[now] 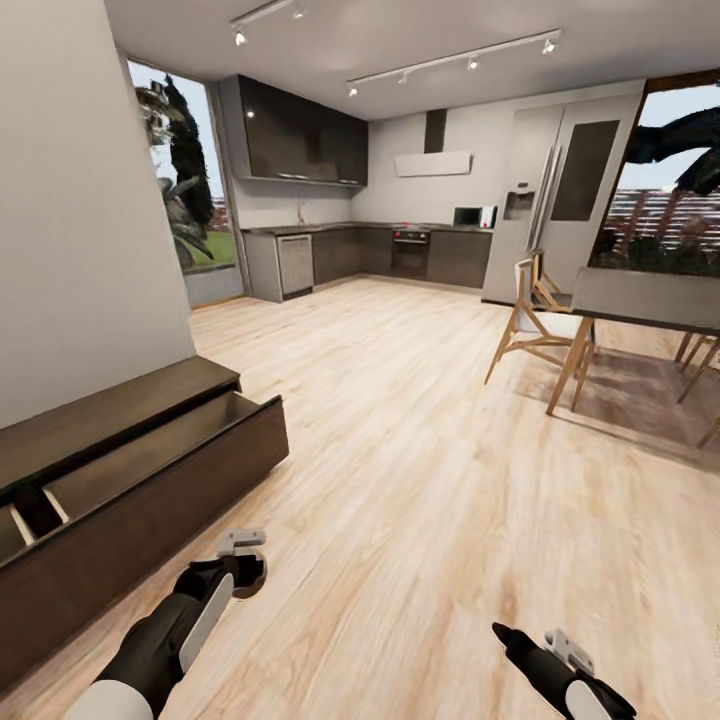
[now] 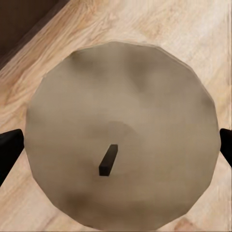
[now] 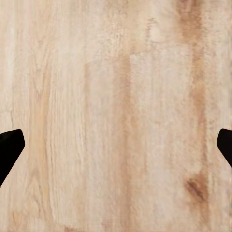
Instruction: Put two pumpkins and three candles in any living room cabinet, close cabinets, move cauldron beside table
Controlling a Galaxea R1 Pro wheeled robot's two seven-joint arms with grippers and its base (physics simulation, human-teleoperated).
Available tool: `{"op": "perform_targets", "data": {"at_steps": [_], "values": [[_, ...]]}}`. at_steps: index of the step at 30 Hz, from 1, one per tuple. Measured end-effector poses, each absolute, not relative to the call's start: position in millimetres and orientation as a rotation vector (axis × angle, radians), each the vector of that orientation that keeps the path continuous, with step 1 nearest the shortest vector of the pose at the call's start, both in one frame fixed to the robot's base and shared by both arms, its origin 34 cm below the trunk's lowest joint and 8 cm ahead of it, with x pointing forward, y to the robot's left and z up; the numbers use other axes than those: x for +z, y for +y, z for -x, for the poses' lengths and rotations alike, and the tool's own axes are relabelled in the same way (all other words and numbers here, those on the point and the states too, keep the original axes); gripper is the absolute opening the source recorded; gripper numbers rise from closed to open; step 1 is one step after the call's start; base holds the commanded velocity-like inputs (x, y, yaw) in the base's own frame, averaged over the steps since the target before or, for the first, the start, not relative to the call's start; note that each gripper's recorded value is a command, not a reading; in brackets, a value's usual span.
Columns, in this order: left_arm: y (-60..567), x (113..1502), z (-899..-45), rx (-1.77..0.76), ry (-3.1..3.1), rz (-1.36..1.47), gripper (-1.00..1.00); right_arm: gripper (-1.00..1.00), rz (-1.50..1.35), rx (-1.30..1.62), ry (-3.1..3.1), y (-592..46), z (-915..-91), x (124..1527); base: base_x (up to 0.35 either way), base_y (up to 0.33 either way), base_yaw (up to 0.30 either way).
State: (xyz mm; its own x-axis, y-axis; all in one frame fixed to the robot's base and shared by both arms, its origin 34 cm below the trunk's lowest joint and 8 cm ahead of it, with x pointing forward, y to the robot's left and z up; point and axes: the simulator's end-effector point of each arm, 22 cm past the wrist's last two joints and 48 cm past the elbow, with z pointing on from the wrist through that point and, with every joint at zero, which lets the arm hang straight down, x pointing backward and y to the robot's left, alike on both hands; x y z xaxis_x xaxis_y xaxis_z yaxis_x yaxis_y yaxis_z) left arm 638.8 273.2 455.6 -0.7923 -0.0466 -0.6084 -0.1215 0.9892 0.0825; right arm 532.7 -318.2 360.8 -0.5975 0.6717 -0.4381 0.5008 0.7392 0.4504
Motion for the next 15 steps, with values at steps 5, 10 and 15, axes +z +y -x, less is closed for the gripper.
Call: {"op": "perform_targets", "data": {"at_steps": [5, 10, 15], "values": [[271.5, 452.0, -637.9, 0.152, 2.491, 0.115, -1.0, 1.0, -0.883, 0.373, 2.346, -318.6, -531.2, 358.2, 0.26, -0.223, -0.181], [269.2, 448.3, -636.7, 0.153, 2.498, 0.103, -1.0, 1.0, -0.886, 0.373, 2.352, -317.3, -529.7, 355.3, 0.26, -0.224, -0.181], [268.6, 444.8, -635.7, 0.156, 2.505, 0.097, -1.0, 1.0, -0.889, 0.371, 2.358, -317.0, -528.2, 352.6, 0.26, -0.224, -0.18]]}}
